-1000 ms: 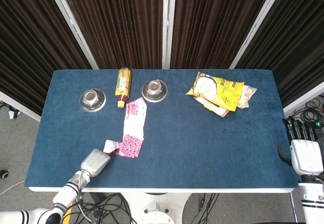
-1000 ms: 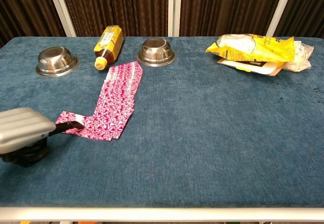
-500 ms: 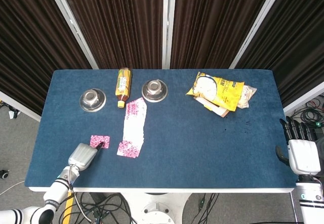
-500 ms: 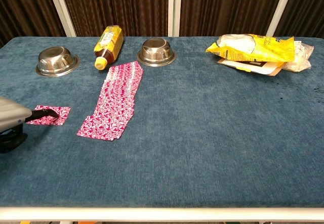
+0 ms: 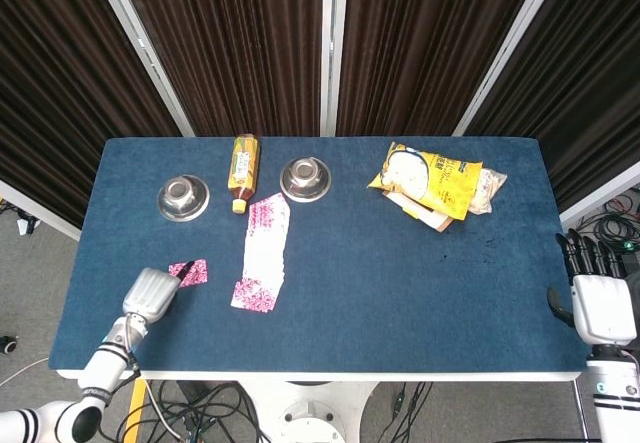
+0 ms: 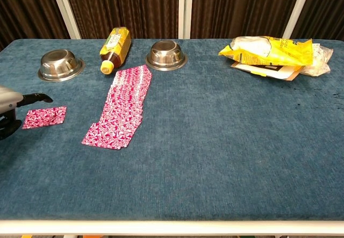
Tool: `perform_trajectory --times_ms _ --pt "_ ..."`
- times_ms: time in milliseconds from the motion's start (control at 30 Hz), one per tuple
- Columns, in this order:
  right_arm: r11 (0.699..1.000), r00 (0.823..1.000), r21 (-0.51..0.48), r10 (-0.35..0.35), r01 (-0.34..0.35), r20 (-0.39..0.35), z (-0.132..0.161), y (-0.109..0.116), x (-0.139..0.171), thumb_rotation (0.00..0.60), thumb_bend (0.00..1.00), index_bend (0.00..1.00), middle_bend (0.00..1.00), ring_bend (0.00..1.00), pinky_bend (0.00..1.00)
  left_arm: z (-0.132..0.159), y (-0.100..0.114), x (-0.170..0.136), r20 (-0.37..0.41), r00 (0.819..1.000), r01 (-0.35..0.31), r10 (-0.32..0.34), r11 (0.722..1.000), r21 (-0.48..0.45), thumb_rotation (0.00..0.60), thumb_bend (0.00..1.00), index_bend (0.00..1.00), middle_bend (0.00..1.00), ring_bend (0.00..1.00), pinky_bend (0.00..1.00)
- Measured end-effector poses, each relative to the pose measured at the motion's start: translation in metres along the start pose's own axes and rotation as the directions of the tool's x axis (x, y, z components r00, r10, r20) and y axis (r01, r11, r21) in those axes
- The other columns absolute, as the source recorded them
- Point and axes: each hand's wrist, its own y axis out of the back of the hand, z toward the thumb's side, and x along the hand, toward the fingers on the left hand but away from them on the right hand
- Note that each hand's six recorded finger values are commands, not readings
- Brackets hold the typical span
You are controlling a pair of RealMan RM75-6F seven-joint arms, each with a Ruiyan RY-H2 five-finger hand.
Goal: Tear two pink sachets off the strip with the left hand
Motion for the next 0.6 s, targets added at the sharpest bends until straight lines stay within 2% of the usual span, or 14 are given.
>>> perform_trajectory --times_ms 167,333,433,600 --pt "1.0 1.0 -0.002 0.009 -0.009 -0.005 0.002 -0.003 -0.001 0.6 0.31 0.0 0.0 0.0 0.0 0.027 0.004 -0.016 0.092 0.996 0.009 -0.007 1.0 -0.024 0.6 0.62 0.1 0.9 0.88 0.85" --pt "1.0 1.0 -0.004 0.004 -0.004 0.002 -0.001 -0.001 -0.001 0.6 0.3 0.0 0.0 0.0 0.0 0.058 -0.001 -0.036 0.213 0.977 0.033 -0.031 0.999 -0.005 0.6 0.62 0.1 0.9 0.88 0.85" --pt "1.0 1.0 -0.007 0.0 0.0 0.01 -0.004 0.001 0.0 0.6 0.31 0.0 0.0 0.0 0.0 0.069 -0.004 -0.04 0.241 0.97 0.021 -0.024 1.0 0.013 0.6 0.62 0.1 0.9 0.88 0.85" --pt "1.0 1.0 -0.011 0.003 -0.003 0.019 -0.008 0.0 0.0 0.6 0.31 0.0 0.0 0.0 0.0 0.075 -0.008 -0.038 0.24 0.971 0.011 -0.014 1.0 0.013 0.6 0.62 0.1 0.9 0.88 0.85"
